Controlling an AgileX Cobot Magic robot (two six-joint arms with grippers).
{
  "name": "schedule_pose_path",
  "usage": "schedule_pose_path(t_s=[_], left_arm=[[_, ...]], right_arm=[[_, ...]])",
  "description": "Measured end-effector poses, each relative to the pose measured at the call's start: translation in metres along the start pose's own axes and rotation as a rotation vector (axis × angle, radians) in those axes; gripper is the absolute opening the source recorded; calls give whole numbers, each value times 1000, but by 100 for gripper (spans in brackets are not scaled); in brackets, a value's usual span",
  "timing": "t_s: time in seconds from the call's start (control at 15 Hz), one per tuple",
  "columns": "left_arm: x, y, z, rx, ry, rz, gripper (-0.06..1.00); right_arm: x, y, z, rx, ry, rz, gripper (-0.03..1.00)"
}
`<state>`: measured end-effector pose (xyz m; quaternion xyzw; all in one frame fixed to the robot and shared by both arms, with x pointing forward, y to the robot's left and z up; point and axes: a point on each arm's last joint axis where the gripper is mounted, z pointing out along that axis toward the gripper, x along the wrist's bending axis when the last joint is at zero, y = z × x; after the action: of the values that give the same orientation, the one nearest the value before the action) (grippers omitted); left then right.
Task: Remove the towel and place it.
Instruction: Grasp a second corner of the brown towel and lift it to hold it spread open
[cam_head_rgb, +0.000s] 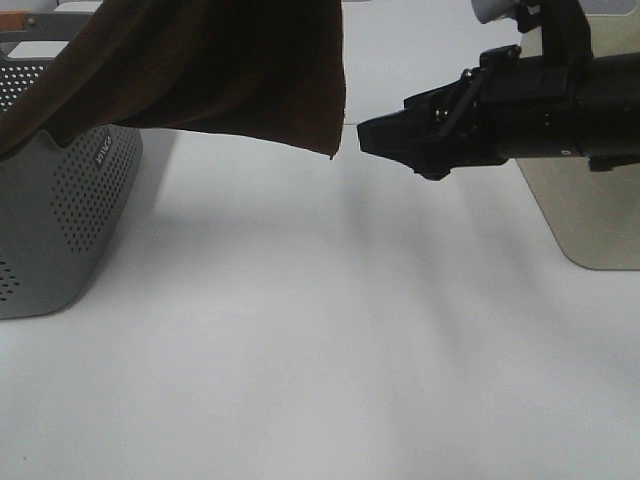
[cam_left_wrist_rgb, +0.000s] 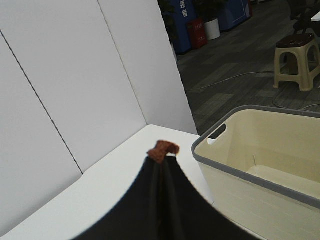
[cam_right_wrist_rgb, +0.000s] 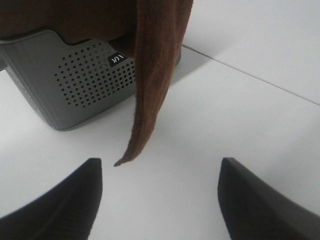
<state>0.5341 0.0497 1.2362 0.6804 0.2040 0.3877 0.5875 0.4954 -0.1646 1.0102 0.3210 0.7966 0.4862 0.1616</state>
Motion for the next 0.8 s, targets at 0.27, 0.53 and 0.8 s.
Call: schedule_pose_path(t_s=[0.27, 0.53, 0.8], left_arm=[[0, 2, 2, -37, 7, 0, 0], [-1, 0, 4, -35, 6, 0, 0], [-1, 0, 5, -51, 9, 0, 0]], right_arm=[[-11, 8, 31, 0, 61, 18, 66], [-17, 5, 48, 17, 84, 39, 66], [-15, 4, 56, 9, 145, 61, 64]])
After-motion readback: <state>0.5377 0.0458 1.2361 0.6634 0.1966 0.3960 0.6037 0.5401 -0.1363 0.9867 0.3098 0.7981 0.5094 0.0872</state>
